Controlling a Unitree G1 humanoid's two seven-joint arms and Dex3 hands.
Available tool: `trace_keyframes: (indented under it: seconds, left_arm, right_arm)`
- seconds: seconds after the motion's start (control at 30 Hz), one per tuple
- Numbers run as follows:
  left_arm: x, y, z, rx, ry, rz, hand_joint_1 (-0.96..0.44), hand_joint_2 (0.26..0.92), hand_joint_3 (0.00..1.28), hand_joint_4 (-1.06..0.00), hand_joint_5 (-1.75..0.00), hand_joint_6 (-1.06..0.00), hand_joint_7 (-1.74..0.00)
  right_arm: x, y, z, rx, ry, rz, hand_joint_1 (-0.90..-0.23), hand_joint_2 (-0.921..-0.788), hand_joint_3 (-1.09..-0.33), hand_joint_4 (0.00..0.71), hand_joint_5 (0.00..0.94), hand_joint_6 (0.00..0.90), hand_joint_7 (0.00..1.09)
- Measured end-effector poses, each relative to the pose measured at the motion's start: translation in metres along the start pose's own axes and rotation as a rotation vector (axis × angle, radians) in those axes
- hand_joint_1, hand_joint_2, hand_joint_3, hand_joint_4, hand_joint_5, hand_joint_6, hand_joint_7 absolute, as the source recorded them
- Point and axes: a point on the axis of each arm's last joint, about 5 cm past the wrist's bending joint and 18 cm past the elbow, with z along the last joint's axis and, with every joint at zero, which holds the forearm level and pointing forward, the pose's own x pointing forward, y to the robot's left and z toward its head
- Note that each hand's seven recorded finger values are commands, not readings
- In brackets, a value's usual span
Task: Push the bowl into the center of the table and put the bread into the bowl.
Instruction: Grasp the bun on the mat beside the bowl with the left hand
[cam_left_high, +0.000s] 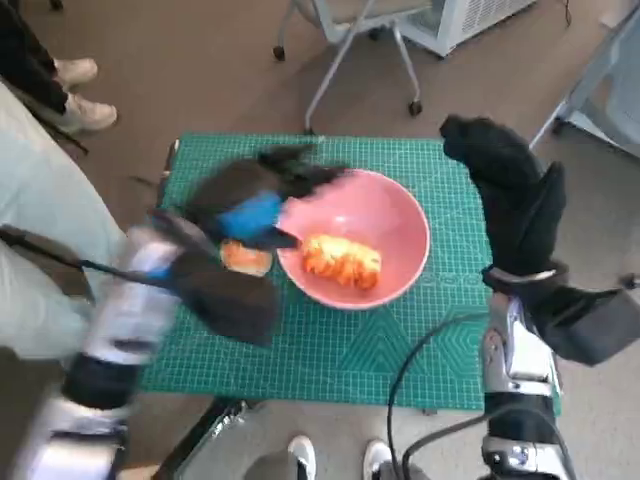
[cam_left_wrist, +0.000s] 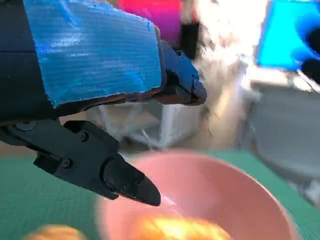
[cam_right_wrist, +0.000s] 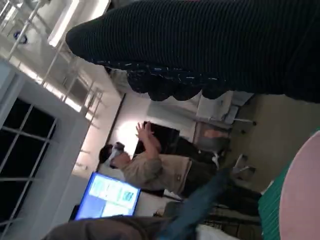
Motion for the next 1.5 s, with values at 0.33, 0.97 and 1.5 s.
trace_keyframes:
  seconds: [0.33, 0.97, 1.5]
  left_arm:
    - [-0.028, 0.009, -0.026, -0.065, 0.014, -0.063, -0.31, 0.739, 0.00, -0.15, 0.00, -0.28, 0.00]
    - [-0.034, 0.009, -0.037, -0.125, 0.108, -0.267, -0.15, 0.677, 0.00, -0.03, 0.00, -0.18, 0.00]
    - [-0.018, -0.025, -0.050, -0.224, 0.172, -0.319, -0.14, 0.686, 0.00, -0.02, 0.00, -0.17, 0.00]
  right_arm:
    - [0.0000, 0.000, 0.000, 0.006, -0.001, 0.000, -0.682, -0.921, -0.763, 0.222, 0.002, 0.104, 0.56]
    - [-0.0002, -0.001, 0.000, 0.015, 0.005, 0.022, -0.679, -0.921, -0.773, 0.222, 0.001, 0.099, 0.57]
    - [-0.0006, -0.006, 0.001, 0.004, 0.017, 0.044, -0.679, -0.921, -0.776, 0.222, 0.001, 0.097, 0.58]
